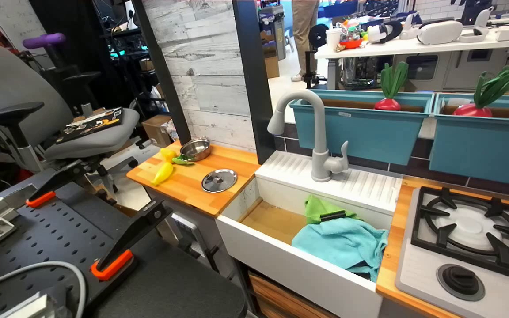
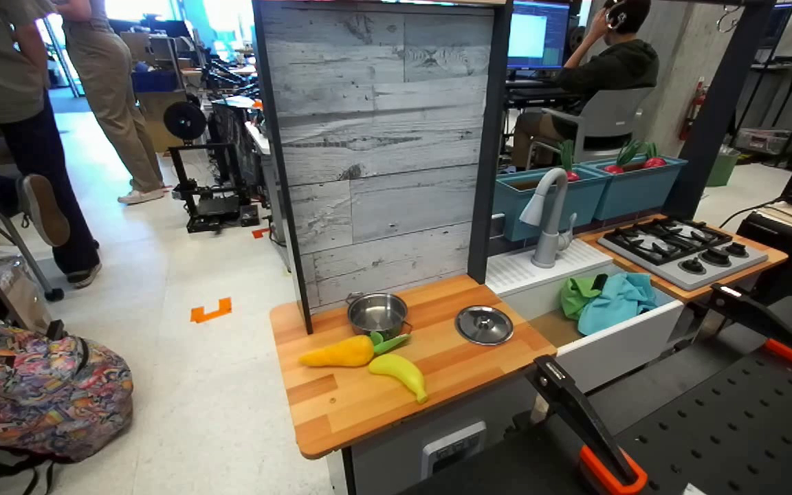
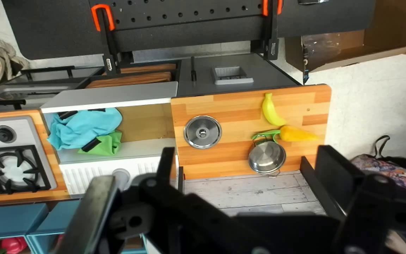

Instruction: Pick up the carrot plush toy and put it in the pot

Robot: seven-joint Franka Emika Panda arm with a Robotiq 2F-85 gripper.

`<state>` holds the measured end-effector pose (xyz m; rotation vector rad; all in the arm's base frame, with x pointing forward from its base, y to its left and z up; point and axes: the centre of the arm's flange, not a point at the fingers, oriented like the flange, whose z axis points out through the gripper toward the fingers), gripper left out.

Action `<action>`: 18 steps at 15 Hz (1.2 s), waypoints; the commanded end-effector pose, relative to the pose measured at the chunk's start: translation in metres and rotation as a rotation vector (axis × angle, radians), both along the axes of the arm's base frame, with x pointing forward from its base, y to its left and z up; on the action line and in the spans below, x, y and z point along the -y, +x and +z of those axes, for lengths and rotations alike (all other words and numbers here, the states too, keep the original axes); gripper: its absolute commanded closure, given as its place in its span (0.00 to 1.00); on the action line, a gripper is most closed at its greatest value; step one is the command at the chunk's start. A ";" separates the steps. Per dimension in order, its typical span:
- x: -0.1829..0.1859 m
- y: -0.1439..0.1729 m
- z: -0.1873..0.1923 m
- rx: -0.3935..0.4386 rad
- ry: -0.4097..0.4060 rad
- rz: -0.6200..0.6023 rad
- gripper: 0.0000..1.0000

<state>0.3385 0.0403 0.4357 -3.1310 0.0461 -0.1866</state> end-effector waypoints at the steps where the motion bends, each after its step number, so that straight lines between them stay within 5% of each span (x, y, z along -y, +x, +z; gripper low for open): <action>1: -0.022 0.028 -0.020 0.023 0.007 0.010 0.00; 10: -0.089 0.105 -0.121 0.022 0.049 0.011 0.00; 18: -0.129 0.171 -0.214 0.020 0.110 -0.257 0.00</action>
